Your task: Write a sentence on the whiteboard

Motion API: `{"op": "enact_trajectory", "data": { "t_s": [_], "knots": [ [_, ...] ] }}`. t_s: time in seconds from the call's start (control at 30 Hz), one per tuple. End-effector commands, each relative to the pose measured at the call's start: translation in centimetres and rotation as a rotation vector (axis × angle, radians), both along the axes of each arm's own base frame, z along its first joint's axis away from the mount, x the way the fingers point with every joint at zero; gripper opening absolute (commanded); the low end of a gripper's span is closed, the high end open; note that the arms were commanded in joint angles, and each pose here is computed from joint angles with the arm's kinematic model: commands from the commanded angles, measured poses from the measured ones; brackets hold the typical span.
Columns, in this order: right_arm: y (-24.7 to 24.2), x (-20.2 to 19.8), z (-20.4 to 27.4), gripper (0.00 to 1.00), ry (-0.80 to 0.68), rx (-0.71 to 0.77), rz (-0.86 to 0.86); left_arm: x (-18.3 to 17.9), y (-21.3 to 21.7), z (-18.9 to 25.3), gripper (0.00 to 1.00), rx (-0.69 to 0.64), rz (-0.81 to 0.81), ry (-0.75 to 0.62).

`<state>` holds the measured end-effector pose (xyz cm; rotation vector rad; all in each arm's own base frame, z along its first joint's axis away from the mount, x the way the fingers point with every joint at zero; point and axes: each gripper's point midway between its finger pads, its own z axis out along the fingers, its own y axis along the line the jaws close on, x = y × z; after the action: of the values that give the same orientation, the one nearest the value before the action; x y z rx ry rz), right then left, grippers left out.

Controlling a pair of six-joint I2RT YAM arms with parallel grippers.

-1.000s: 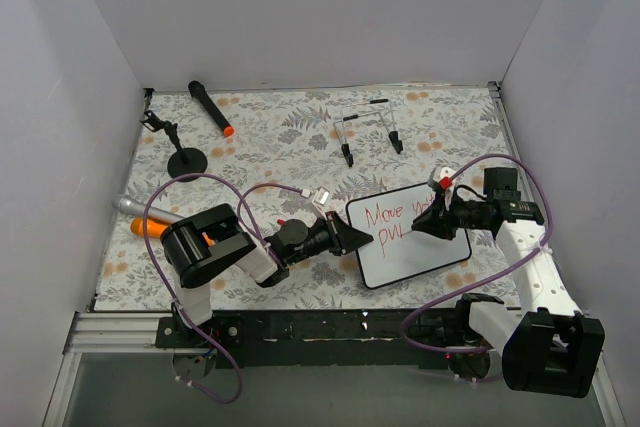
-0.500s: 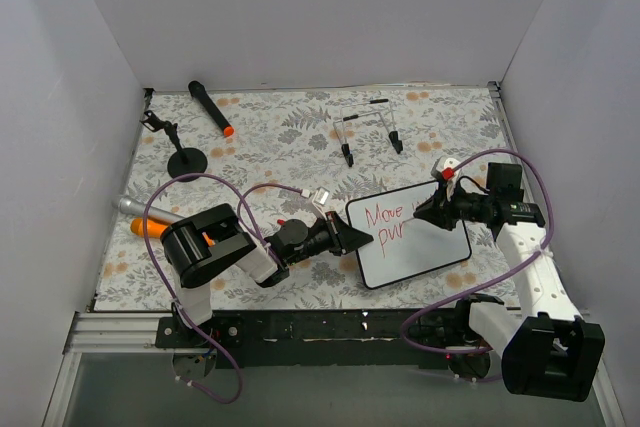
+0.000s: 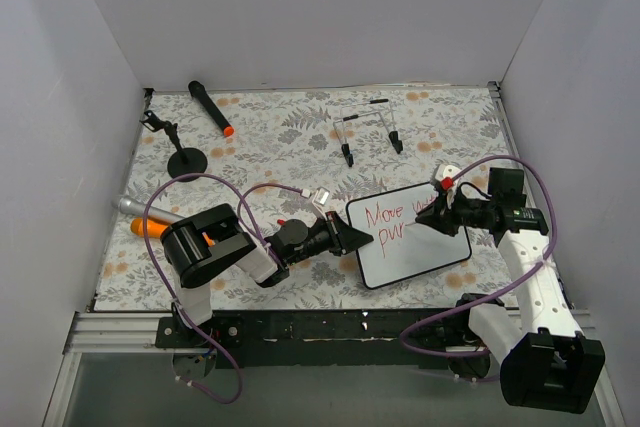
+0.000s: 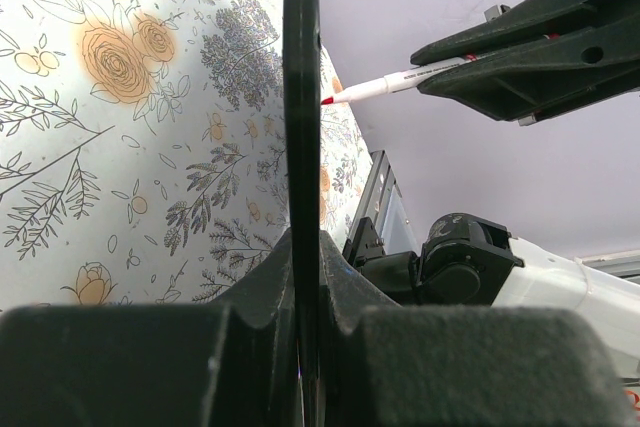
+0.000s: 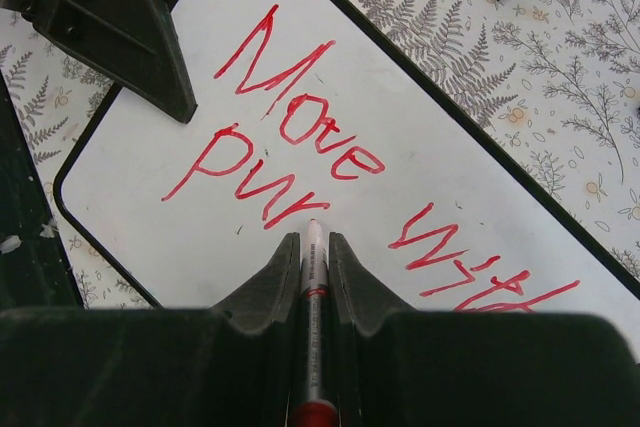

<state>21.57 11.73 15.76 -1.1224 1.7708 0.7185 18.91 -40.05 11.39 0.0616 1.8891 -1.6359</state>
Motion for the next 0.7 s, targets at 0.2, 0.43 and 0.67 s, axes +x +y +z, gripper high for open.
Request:
{"op": "enact_trajectory", "data": {
  "t_s": [0.2,0.43,0.67],
  "knots": [
    [-0.5,0.0,1.1,0.01,-0.046,-0.032,0.004,-0.6,-0.5,4.6,0.00,-0.149,-0.032,-0.127],
    [-0.3,-0.3,0.4,0.01,-0.037,-0.020,0.030,-0.6,-0.4,4.8,0.00,-0.153,-0.029,-0.131],
    [-0.1,-0.3,0.3,0.01,-0.036,-0.010,0.043,-0.6,-0.5,4.8,0.00,-0.150,-0.031,-0.132]
  ]
}}
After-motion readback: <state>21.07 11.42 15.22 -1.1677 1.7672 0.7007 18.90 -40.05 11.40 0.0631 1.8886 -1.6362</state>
